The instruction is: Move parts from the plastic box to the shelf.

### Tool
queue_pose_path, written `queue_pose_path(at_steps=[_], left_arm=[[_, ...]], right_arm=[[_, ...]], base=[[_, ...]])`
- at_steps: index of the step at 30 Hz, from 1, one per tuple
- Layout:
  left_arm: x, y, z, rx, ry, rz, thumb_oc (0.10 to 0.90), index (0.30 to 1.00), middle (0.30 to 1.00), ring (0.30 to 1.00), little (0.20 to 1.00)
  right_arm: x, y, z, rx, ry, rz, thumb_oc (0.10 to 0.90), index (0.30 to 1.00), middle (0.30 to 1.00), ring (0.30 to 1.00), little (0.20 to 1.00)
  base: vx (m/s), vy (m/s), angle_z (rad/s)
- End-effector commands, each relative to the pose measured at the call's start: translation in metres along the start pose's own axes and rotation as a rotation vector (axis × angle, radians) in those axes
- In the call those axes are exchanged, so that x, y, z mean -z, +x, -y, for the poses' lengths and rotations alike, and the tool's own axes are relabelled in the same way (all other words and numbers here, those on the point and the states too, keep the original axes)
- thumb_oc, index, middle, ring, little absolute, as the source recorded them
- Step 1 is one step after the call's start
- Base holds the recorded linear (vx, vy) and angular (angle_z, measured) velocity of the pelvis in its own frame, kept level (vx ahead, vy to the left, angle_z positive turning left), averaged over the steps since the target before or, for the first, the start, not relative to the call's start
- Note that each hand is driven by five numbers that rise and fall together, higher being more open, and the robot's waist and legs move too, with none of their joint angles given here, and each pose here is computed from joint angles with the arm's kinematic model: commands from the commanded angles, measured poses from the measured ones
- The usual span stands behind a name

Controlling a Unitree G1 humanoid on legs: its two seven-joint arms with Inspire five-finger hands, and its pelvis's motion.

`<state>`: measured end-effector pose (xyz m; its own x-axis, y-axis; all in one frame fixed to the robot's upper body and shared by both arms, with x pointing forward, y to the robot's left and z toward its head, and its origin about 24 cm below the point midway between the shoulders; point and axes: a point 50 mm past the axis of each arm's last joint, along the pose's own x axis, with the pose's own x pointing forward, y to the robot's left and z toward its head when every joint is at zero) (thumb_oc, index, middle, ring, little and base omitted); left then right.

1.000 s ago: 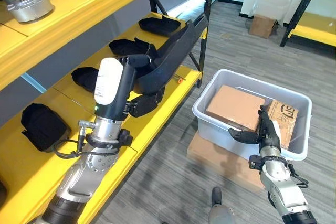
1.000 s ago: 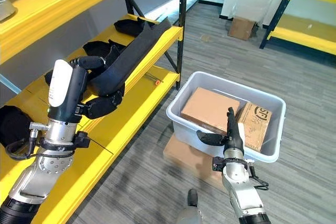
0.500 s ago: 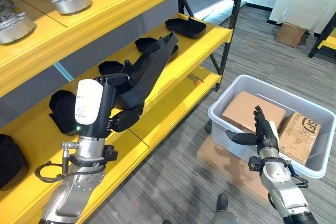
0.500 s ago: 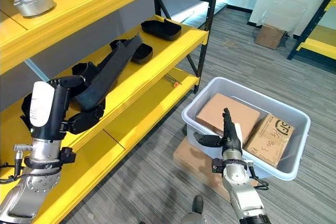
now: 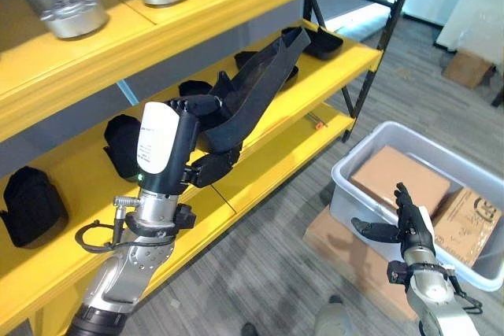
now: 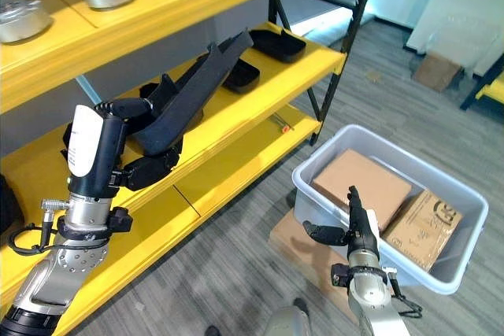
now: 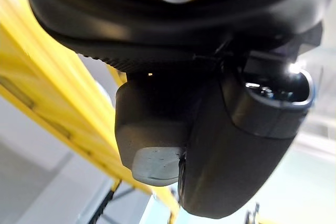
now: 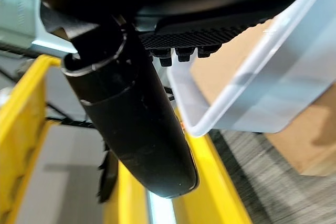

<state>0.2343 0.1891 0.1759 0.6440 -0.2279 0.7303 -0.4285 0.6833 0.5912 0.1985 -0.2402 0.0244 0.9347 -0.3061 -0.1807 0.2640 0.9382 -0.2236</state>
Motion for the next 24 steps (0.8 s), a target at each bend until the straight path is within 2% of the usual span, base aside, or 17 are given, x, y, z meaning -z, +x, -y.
queue_pose_path(at_steps=[1,7,16,19,24], left_arm=[[-0.031,0.046,-0.030,-0.207,-0.048,0.228,0.400,0.300,0.300,0.300,0.300],[-0.035,0.044,-0.025,-0.190,-0.061,0.264,0.400,0.300,0.300,0.300,0.300],[-0.023,0.035,-0.026,-0.159,-0.037,0.187,0.400,0.300,0.300,0.300,0.300],[-0.031,0.038,-0.026,-0.124,-0.075,0.228,0.400,0.300,0.300,0.300,0.300],[-0.033,0.047,-0.025,-0.188,-0.040,0.220,0.400,0.300,0.300,0.300,0.300]], right_arm=[[-0.064,0.018,0.007,0.034,0.047,0.327,0.900,1.000,1.000,1.000,1.000],[-0.062,0.027,0.004,0.047,0.074,0.320,0.900,1.000,1.000,1.000,1.000],[-0.057,0.025,-0.004,-0.002,0.082,0.289,0.900,1.000,1.000,1.000,1.000],[-0.051,0.018,0.009,0.069,0.107,0.262,0.900,1.000,1.000,1.000,1.000],[-0.047,0.017,0.014,0.077,0.087,0.273,0.900,1.000,1.000,1.000,1.000]], base=[[-0.15,-0.082,0.17],[-0.05,-0.109,0.11],[-0.01,-0.051,0.08],[-0.12,-0.007,0.70],[0.00,0.145,0.48]])
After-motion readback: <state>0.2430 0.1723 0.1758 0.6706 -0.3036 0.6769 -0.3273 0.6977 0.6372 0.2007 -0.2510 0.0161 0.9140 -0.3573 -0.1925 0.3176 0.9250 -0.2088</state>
